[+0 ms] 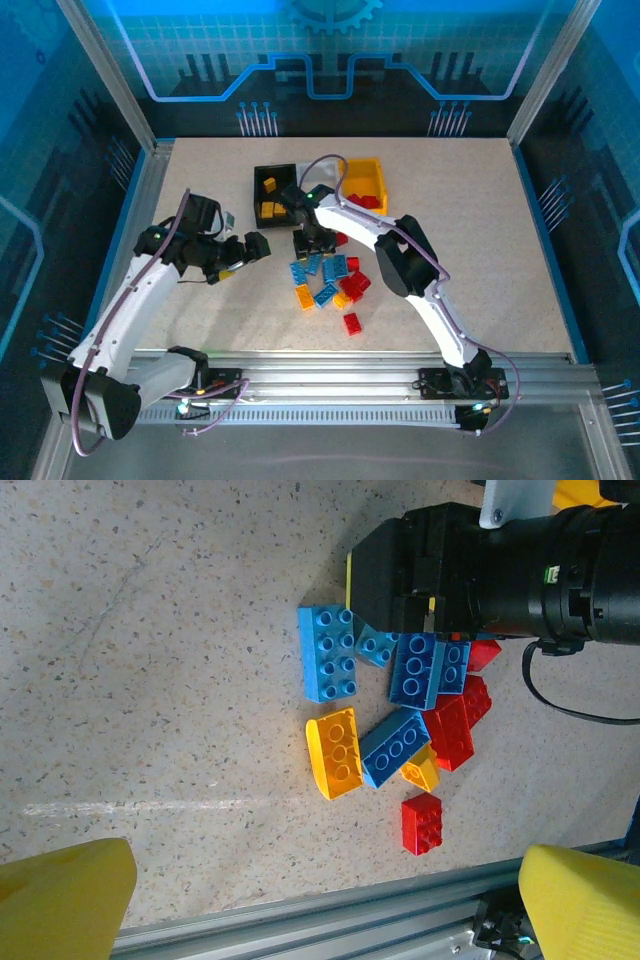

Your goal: Sort the legos into containers by color

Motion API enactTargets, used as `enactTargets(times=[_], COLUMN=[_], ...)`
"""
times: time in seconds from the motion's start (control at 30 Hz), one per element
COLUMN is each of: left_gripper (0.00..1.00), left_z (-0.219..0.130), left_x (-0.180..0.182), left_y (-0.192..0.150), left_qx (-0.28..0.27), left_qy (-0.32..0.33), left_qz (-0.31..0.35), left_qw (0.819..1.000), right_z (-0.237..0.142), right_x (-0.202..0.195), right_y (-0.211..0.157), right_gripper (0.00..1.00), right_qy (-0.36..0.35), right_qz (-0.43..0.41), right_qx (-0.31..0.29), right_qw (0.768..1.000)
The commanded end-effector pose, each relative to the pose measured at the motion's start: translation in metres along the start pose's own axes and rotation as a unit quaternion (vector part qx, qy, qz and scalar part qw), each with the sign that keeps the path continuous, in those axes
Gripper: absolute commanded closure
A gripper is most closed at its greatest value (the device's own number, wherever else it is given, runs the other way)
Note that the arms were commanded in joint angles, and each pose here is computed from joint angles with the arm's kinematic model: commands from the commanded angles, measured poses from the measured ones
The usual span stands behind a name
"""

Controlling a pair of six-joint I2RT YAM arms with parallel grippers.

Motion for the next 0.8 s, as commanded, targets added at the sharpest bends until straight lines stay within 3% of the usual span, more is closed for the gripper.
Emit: enactTargets(times=[0.0,0.4,0.6,0.77], left_gripper=[0.01,0.01,0.01,0.01], left_z=[-0.007,-0.013,-0.011,-0.011], left_x=[-0.003,0.012,0.014,0.013], left_y=[-0.007,-0.025,-0.028,-0.028], left_qx=[0.004,-0.001,-0.001,0.0], left_qy=[-0.016,-0.001,-0.006,-0.007], left_qz=[0.009,0.013,0.008,0.01], left_qw=[1.0,1.0,1.0,1.0], right_z=[0.006,-0.014,-0.017,-0.014], right_x=[0.008,0.051,0.03,0.024], right_y=[-0.043,-0.002,-0.014,-0.028], right_gripper=[0.48,0.49,0.47,0.48], right_qy=[-0.012,0.049,0.006,0.014], right_qz=[0.002,-0.051,-0.047,-0.052], right_qx=[0.07,0.005,0.014,0.02], right_qw=[0.997,0.997,0.999,0.998])
Point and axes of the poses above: each hand's point on the last joint's axis, 136 mm out from that joint toward the fingers, its own z axis out along the fingers, its own x axis along the line the jaws close on, y = z × x, the point moved 2 cm from there along -z, back along the fingers
